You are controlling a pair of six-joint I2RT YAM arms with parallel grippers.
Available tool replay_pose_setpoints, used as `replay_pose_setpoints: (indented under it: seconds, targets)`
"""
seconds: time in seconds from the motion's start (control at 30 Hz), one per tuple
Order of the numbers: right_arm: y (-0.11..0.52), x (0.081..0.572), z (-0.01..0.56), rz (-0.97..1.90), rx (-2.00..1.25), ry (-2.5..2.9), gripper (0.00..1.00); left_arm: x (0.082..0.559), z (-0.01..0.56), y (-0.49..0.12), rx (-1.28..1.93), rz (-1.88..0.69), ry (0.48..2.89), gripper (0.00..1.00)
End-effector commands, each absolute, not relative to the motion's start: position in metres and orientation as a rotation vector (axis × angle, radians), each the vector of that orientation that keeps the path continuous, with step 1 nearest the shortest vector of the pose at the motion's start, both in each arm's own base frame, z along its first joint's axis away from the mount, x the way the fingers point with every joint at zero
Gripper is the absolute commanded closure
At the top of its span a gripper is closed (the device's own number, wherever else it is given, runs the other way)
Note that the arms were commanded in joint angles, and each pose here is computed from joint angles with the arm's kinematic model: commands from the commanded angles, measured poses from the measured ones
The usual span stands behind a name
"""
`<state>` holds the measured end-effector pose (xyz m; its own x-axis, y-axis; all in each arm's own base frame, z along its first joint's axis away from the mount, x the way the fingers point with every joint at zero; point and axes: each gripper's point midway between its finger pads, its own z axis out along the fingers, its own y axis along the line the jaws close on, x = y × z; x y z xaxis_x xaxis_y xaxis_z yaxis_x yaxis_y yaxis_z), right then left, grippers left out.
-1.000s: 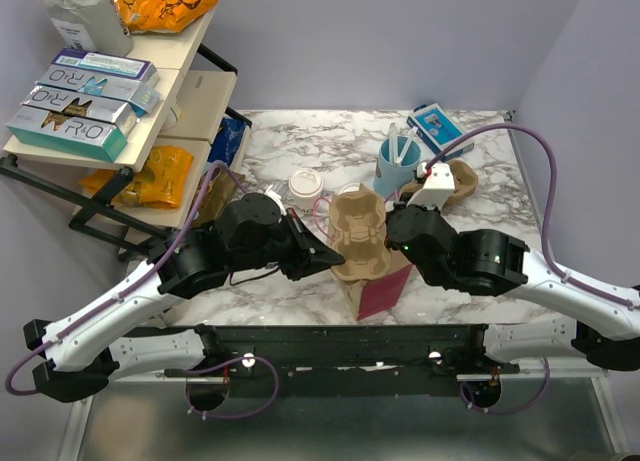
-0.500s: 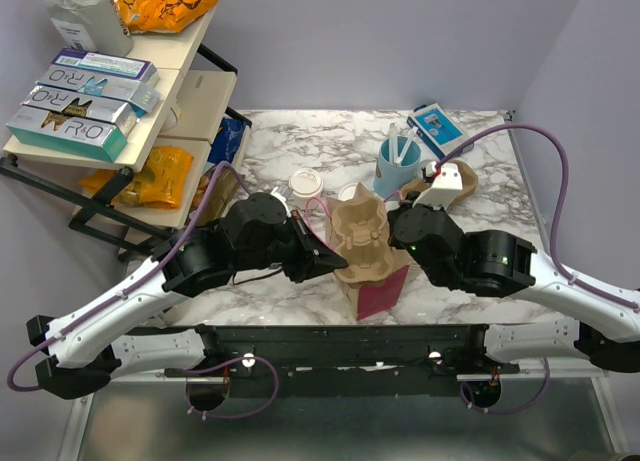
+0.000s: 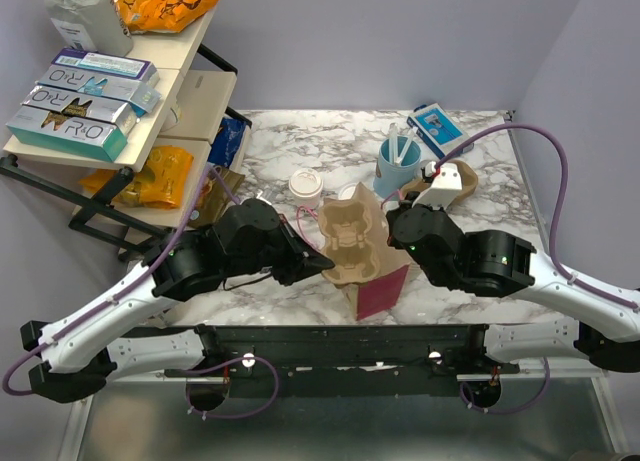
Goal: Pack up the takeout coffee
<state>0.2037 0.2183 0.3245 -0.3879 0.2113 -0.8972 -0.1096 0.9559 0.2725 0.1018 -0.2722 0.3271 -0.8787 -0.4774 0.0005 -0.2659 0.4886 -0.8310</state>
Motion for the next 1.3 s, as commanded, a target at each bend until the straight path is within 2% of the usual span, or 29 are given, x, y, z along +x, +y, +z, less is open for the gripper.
replay_pose_setpoints:
  seconds: [0.0, 0.27, 0.43, 0.67, 1.0, 1.27]
  targets:
    - [0.218, 0.207, 0.337, 0.385, 0.139, 1.902, 0.99, 0.104, 0.319, -0.286, -0.64, -1.347, 2.527, 1.0]
    - [0.221, 0.205, 0.336, 0.397, 0.12, 1.908, 0.99, 0.12, 0.329, -0.3, -0.644, -1.365, 2.46, 1.0]
    - [0.221, 0.205, 0.335, 0.399, 0.116, 1.909, 0.99, 0.12, 0.344, -0.316, -0.614, -1.47, 2.438, 1.0]
    - [0.221, 0.205, 0.334, 0.408, 0.124, 1.908, 0.99, 0.122, 0.34, -0.317, -0.631, -1.43, 2.461, 1.0]
    - [0.217, 0.206, 0.335, 0.393, 0.133, 1.896, 0.99, 0.099, 0.32, -0.297, -0.589, -1.332, 2.6, 1.0]
    - [0.221, 0.207, 0.337, 0.395, 0.131, 1.897, 0.99, 0.086, 0.333, -0.307, -0.424, -1.412, 2.615, 1.0]
